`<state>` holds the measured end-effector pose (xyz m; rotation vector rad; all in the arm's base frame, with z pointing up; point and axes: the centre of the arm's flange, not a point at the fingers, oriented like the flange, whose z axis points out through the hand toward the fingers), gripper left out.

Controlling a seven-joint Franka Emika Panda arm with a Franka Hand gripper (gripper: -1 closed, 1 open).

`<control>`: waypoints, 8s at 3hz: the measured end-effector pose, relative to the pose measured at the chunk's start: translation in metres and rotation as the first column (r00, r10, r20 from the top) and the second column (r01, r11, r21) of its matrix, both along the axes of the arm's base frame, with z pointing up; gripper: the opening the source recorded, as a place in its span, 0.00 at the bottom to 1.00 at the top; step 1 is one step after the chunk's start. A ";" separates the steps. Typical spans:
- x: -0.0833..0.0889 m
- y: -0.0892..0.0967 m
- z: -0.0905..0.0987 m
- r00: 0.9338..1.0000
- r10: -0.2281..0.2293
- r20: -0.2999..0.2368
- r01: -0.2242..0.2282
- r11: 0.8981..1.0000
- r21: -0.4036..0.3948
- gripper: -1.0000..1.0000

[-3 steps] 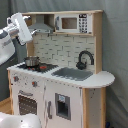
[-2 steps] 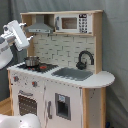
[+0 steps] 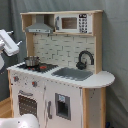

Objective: Play with the kitchen

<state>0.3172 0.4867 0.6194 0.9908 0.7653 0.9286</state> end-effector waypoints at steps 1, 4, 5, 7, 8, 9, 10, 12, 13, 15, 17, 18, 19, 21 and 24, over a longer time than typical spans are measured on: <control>-0.029 0.018 -0.012 0.998 0.048 -0.039 -0.050 0.996 -0.070 1.00; -0.104 0.055 -0.104 0.965 0.125 -0.231 -0.194 0.932 -0.307 1.00; -0.113 0.054 -0.151 0.948 0.115 -0.296 -0.225 0.902 -0.369 1.00; -0.118 0.040 -0.237 0.904 0.113 -0.412 -0.318 0.822 -0.472 1.00; -0.095 0.020 -0.251 0.885 0.097 -0.455 -0.335 0.812 -0.479 1.00; -0.068 0.010 -0.256 0.870 0.081 -0.486 -0.348 0.798 -0.491 1.00; -0.046 0.006 -0.259 0.853 0.084 -0.515 -0.377 0.781 -0.498 1.00; -0.014 0.030 -0.274 0.829 0.114 -0.548 -0.432 0.753 -0.496 1.00; 0.008 0.040 -0.275 0.828 0.115 -0.549 -0.431 0.756 -0.493 1.00; 0.031 0.064 -0.283 0.825 0.160 -0.542 -0.429 0.801 -0.417 1.00; 0.034 0.053 -0.285 0.839 0.121 -0.530 -0.381 0.826 -0.414 0.00; 0.034 0.053 -0.285 0.838 0.180 -0.516 -0.377 0.873 -0.308 0.00; 0.034 0.053 -0.284 0.833 0.240 -0.499 -0.371 0.911 -0.181 0.00; 0.034 0.055 -0.280 0.824 0.357 -0.441 -0.348 0.932 0.103 0.00; 0.032 0.056 -0.277 0.828 0.468 -0.310 -0.314 0.844 0.435 0.00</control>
